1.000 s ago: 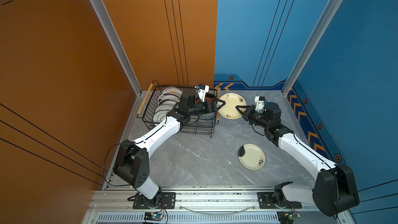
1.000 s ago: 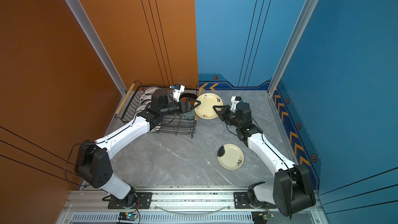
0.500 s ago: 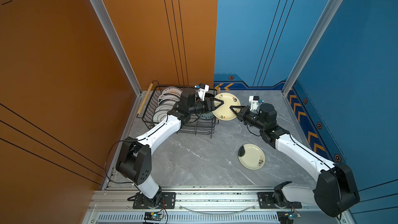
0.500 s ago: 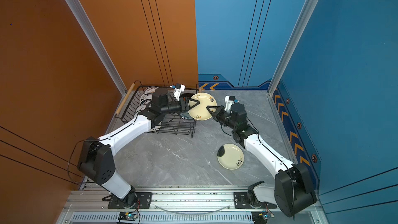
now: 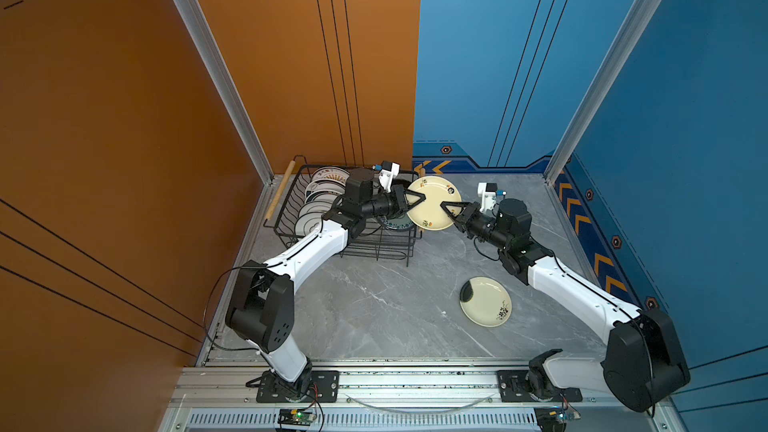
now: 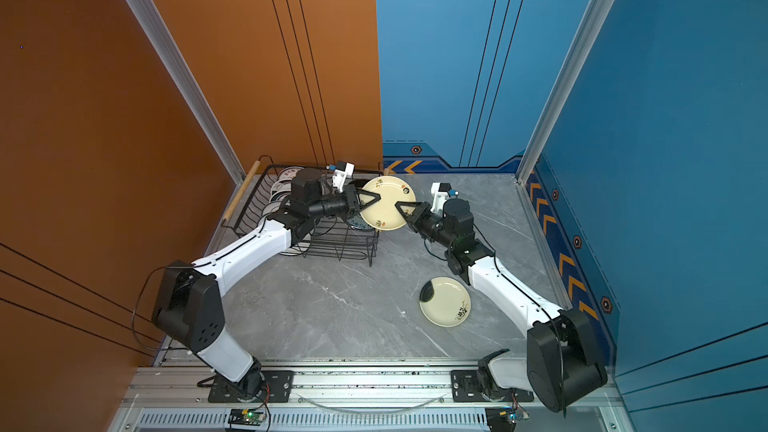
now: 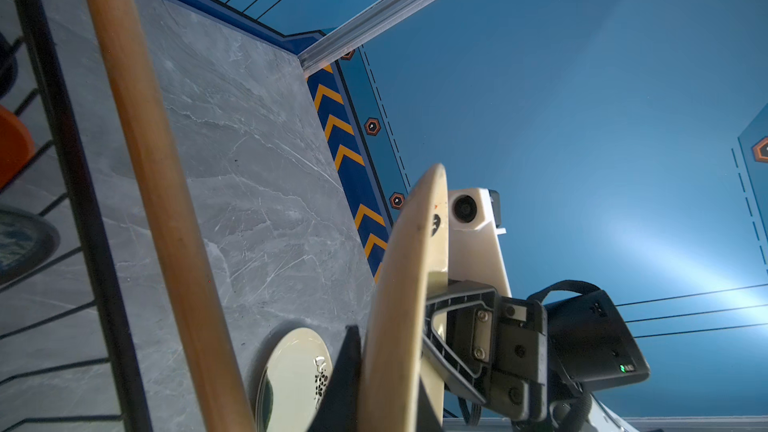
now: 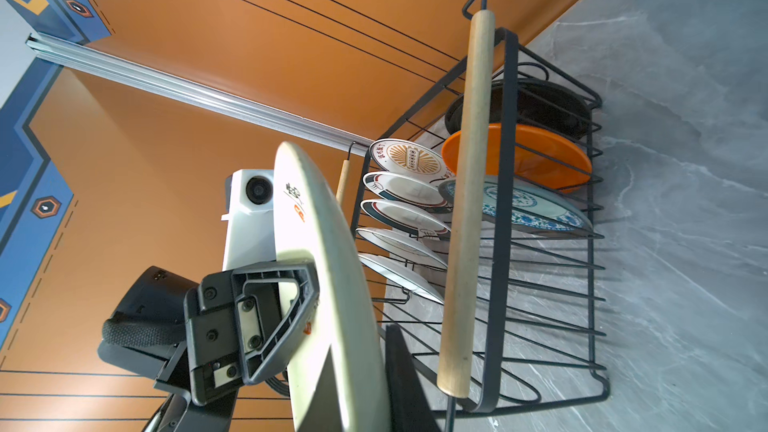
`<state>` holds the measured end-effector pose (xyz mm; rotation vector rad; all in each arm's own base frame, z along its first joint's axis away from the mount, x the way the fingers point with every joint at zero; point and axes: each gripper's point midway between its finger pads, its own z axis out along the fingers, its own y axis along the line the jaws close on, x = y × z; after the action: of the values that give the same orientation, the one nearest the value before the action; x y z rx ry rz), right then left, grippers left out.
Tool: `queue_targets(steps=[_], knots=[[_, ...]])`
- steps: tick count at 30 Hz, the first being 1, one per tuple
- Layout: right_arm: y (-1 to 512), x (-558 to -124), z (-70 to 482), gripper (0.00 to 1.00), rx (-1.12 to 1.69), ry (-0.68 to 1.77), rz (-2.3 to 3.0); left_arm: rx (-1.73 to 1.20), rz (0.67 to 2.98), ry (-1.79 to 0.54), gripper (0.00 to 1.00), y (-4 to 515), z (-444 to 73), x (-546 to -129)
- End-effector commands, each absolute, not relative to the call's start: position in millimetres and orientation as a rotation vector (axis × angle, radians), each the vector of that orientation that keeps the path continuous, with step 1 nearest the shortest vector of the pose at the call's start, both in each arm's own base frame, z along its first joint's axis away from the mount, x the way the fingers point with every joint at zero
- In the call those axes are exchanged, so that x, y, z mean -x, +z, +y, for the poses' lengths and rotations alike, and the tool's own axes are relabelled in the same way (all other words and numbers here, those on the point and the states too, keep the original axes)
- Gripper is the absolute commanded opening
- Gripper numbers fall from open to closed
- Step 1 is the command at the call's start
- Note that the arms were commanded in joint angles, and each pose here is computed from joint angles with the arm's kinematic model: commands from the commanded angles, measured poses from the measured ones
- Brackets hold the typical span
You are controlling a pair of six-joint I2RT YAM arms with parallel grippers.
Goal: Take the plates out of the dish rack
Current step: 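Open the right gripper and withdraw it while the left holds the plate, then carry the plate with the left gripper down onto the flower-print plate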
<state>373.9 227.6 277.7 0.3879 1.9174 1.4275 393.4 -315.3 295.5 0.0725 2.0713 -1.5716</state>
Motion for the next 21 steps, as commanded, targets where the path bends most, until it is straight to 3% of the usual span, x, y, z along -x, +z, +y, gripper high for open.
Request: queue_targets(steps=[1,4,9,17,21], knots=[[283.6,-378.9,232.4,0.21,-0.347,1.413,1.901,-0.102,2.072,-1.59,0.01,292.8,-317.0,-387.3],[282.8,-379.3,233.1,0.41,-0.344,1.413,1.903,-0.086,2.084,-1.603,0.0,290.9,-316.7,-386.8],[283.6,-378.1,222.8,0.66,-0.318,1.355,1.917,-0.091,2.098,-1.586,0.0,297.1,-315.3,-381.2],[275.6,-363.2,144.3,1.0,-0.289,0.879,2.07,-0.169,2.269,-1.302,0.0,294.8,-315.2,-345.1],[275.4,-354.0,91.8,1.0,-0.383,0.792,2.065,-0.189,2.298,-1.249,0.0,289.2,-324.2,-322.0]])
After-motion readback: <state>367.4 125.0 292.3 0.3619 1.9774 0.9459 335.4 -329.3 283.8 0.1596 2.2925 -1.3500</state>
